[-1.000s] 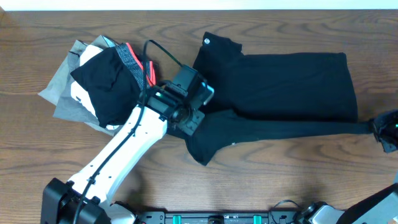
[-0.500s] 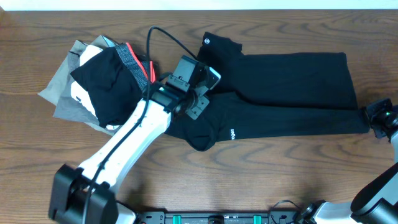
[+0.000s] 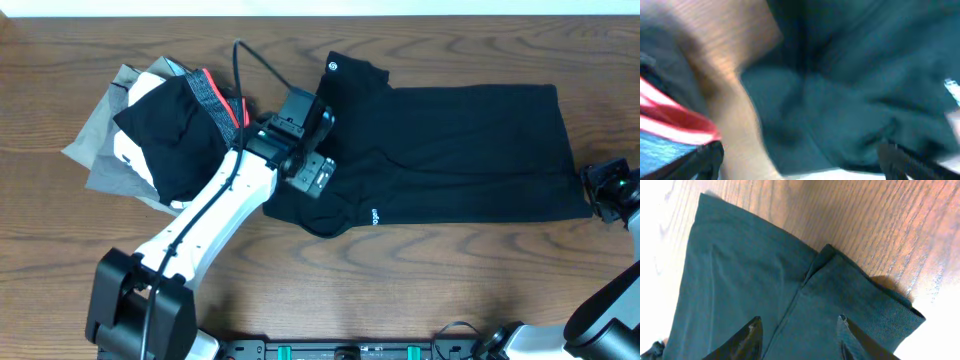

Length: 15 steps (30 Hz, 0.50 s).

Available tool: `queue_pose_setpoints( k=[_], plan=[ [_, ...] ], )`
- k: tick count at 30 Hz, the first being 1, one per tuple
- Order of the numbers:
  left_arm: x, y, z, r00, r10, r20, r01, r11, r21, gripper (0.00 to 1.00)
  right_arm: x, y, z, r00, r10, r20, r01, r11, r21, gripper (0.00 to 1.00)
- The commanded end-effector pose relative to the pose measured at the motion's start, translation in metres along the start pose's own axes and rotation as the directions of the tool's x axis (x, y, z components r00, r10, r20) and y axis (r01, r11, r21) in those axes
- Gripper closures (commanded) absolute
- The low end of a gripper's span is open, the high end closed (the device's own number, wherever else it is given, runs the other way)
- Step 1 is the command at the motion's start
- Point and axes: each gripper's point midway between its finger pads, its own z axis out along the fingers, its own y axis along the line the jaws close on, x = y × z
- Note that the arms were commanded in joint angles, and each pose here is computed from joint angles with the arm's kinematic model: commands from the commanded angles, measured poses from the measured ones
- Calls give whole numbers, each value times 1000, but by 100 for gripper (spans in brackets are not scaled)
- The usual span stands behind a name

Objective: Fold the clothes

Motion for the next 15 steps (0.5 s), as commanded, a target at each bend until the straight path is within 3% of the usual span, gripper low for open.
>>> queue_pose_setpoints(
  k=[1, 9, 15],
  plan=[
    [2, -48, -22, 999, -46, -10, 47, 964, 261, 4, 1, 4, 0, 1000, -12, -13, 12, 1000, -11, 53],
    [39, -95, 12, 991, 94, -98, -58, 945, 320, 10, 14, -1, -1, 998, -17, -66, 17, 1000, 5, 52],
    [37, -111, 39, 985, 141, -96, -104, 943, 315, 17, 17, -2, -1, 997, -17, -77, 18, 1000, 11, 52]
  ],
)
